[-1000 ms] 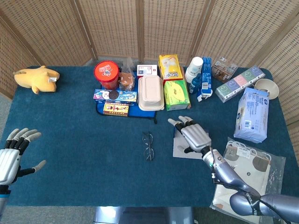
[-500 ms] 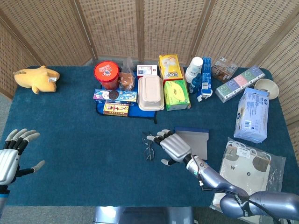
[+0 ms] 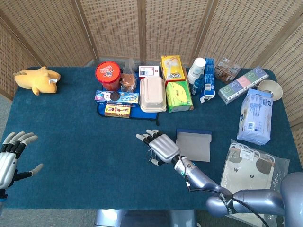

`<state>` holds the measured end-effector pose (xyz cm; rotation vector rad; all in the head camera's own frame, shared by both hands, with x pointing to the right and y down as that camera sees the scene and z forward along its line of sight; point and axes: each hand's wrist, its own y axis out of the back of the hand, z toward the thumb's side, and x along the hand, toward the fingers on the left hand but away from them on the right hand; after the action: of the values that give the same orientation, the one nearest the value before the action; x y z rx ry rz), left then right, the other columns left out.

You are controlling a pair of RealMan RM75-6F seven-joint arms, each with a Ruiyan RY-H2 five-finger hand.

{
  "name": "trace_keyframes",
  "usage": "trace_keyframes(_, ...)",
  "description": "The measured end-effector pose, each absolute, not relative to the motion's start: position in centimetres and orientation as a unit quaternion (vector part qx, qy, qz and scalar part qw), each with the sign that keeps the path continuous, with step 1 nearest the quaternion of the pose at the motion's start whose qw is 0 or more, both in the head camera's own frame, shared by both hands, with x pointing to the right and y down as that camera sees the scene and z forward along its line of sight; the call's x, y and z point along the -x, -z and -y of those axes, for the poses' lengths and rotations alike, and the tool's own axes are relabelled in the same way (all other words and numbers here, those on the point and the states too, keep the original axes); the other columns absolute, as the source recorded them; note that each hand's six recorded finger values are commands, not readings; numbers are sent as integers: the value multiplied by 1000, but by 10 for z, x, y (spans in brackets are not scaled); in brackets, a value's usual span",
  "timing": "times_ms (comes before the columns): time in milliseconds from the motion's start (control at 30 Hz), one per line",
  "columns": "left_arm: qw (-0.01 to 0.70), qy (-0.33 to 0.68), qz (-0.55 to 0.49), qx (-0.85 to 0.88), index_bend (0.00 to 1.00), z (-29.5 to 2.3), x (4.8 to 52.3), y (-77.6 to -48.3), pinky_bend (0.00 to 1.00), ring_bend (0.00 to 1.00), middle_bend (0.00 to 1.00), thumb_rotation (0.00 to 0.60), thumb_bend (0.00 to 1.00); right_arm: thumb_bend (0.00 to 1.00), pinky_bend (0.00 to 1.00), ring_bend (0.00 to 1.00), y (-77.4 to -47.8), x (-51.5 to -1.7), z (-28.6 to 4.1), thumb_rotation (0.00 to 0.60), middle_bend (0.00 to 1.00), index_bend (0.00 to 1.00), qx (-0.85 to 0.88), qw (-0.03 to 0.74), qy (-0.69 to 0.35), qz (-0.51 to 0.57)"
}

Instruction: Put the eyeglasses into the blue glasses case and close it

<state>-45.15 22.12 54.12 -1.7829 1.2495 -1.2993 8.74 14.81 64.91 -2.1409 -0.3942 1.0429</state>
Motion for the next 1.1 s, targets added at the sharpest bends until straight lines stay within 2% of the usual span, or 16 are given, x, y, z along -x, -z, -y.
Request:
trace_keyframes(633,297,492,-472,668,189,-224,454,-539,0,103,180,600,132,240,137,31,-672,-52,-142,600,89,0,824,377,-397,144)
trace_keyframes(667,297,493,-472,668,189,-224,454,-539,0,103,180,600,132,239,132,30,-673,-50,-142,600,91,10,824,378,-396,143)
trace_keyframes(800,297,495,-472,667,190,-224,455,-539,0,103,180,600,132,238,115,23,-675,-45,-144,577,100,150,826,382,-392,133)
trace_keyframes(1000,298,493,-472,667,189,-224,454,-539,0,103,180,600,132,235,108,22,-675,-46,-151,558,131,256,826,396,-388,104)
trace_keyframes(1100,298,492,-472,668,190,-223,454,-539,0,103,180,600,132,235,107,22,-674,-46,-154,546,149,272,825,404,-386,88)
